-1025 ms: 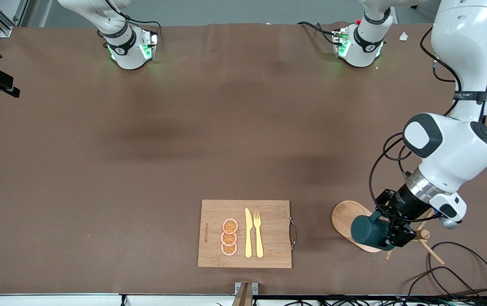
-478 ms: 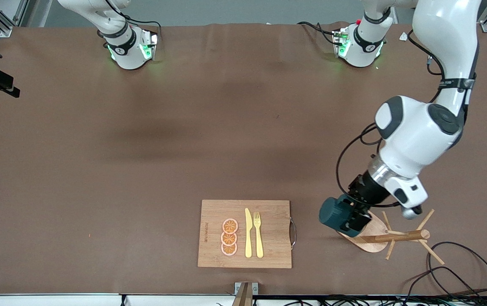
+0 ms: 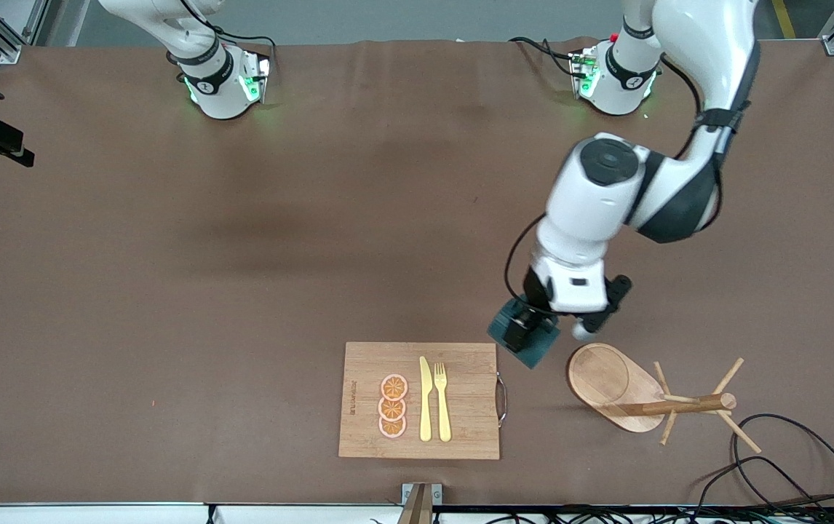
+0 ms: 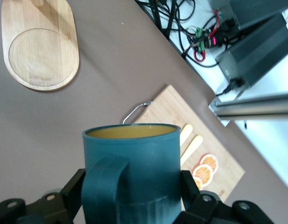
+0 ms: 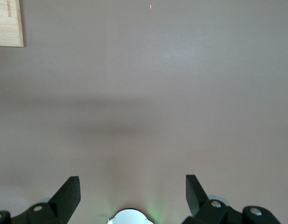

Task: Transfer cup from left to right arm and place
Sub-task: 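Lift the teal mug off the stand with the left gripper, then carry the teal mug toward the table middle with the left gripper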

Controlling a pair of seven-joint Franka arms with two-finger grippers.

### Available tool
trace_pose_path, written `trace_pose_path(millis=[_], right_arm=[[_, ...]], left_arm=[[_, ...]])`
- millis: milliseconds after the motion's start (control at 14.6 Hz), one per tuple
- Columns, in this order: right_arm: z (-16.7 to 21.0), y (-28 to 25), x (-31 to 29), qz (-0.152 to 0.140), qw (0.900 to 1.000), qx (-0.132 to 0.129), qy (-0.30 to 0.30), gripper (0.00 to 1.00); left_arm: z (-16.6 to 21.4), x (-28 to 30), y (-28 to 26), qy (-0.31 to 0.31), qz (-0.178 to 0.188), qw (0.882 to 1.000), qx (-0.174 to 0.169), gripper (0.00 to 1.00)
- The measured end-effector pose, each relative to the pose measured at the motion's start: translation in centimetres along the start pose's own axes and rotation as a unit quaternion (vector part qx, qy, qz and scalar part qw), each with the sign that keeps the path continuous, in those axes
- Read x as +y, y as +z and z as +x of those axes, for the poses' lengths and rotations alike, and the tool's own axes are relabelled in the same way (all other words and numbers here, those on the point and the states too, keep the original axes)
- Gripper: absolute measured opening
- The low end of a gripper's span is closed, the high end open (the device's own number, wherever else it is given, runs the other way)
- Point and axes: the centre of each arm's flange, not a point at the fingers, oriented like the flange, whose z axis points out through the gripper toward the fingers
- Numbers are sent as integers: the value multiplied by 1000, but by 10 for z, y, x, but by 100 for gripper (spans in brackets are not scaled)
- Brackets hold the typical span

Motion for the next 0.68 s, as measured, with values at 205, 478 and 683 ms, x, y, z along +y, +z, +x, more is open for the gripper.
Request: trace_pose_path(millis=[205, 478, 683], right_arm=[[0, 0, 0, 0, 1000, 0, 0, 100], [0, 0, 0, 0, 1000, 0, 0, 100], [0, -2, 0, 0, 1000, 2, 0, 100]], left_arm=[[-53, 7, 5, 55, 14, 997, 56, 85], [-130, 11, 21, 111, 16, 985, 132, 85], [-196, 7, 33, 154, 10, 970, 188, 85]])
